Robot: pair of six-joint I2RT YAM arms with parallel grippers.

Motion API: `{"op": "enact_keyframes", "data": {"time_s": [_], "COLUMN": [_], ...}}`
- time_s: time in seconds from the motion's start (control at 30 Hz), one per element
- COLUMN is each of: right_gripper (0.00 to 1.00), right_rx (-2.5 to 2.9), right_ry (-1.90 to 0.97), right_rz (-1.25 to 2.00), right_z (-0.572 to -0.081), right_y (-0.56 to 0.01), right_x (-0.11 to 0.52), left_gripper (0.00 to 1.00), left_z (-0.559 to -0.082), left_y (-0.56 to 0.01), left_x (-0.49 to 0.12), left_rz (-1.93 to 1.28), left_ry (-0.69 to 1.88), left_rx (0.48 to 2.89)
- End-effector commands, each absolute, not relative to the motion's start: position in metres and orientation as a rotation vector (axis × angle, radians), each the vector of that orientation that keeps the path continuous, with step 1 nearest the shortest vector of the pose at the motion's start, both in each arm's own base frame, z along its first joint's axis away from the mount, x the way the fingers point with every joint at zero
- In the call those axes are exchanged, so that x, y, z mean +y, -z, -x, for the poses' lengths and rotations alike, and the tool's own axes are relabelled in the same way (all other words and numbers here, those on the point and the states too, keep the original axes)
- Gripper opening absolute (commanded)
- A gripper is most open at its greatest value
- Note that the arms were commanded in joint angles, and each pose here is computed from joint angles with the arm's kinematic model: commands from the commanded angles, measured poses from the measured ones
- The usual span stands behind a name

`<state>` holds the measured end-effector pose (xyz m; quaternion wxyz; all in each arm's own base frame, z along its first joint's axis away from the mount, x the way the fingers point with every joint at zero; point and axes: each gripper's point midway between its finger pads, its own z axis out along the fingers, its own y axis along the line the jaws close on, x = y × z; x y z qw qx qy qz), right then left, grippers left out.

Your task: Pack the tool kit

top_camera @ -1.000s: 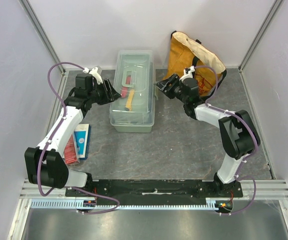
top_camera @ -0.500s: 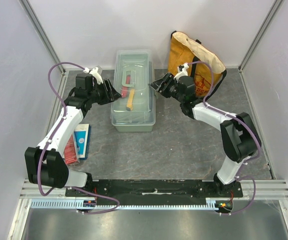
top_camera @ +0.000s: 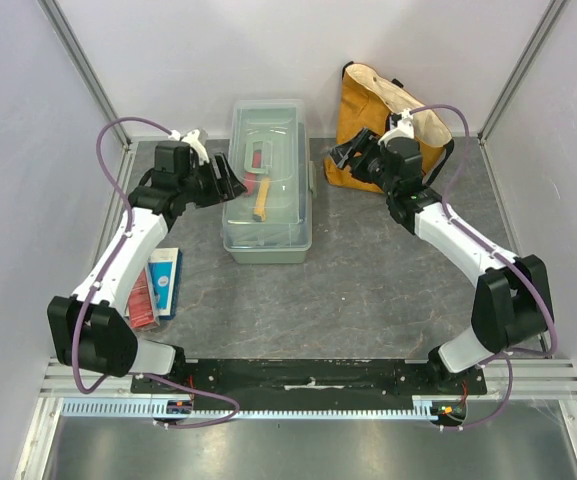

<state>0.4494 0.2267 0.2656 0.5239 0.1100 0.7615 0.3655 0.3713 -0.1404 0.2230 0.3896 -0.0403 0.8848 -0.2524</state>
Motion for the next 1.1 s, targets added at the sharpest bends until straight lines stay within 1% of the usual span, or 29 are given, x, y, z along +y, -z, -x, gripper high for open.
{"op": "enact_keyframes", "data": {"time_s": [0.0,0.03,0.1,0.17,0.23,0.27,0.3,0.5,0.63,0.73,0.83,1.0,1.07], "right_gripper": [0.72,0.68,0.54,0.37,0.27,0.25,0.23,0.19,0.11,0.09,0.07,0.02,0.01], "right_rx": [1.820,1.842,1.877,1.894,1.920,1.939,1.954,2.026,2.028,2.038,2.071,2.128,2.129], "right_ry": [-0.767,-0.736,-0.643,-0.576,-0.532,-0.512,-0.499,-0.428,-0.479,-0.520,-0.564,-0.567,-0.622], "right_rz": [-0.274,-0.281,-0.284,-0.301,-0.293,-0.287,-0.281,-0.205,-0.104,-0.061,-0.040,-0.021,-0.010], "right_z": [-0.457,-0.459,-0.463,-0.468,-0.474,-0.478,-0.480,-0.499,-0.513,-0.520,-0.523,-0.527,-0.525], "right_y": [-0.269,-0.262,-0.249,-0.235,-0.221,-0.213,-0.208,-0.174,-0.165,-0.157,-0.147,-0.127,-0.126], "right_x": [0.204,0.200,0.192,0.184,0.181,0.181,0.182,0.195,0.216,0.227,0.238,0.247,0.255], "left_gripper": [0.75,0.75,0.74,0.73,0.72,0.72,0.72,0.68,0.65,0.60,0.57,0.56,0.54], "left_z": [-0.396,-0.402,-0.416,-0.429,-0.441,-0.447,-0.452,-0.479,-0.493,-0.492,-0.487,-0.480,-0.479], "left_y": [-0.273,-0.277,-0.282,-0.283,-0.282,-0.278,-0.272,-0.225,-0.187,-0.160,-0.143,-0.134,-0.133], "left_x": [-0.123,-0.119,-0.111,-0.102,-0.097,-0.095,-0.092,-0.075,-0.082,-0.090,-0.097,-0.106,-0.110], "left_rz": [0.197,0.222,0.258,0.296,0.310,0.320,0.333,0.447,0.446,0.435,0.419,0.388,0.370], "left_ry": [0.598,0.597,0.595,0.592,0.590,0.582,0.567,0.468,0.490,0.528,0.562,0.626,0.660], "left_rx": [2.119,2.104,2.069,2.050,2.041,2.045,2.056,2.138,2.230,2.322,2.371,2.389,2.393]}}
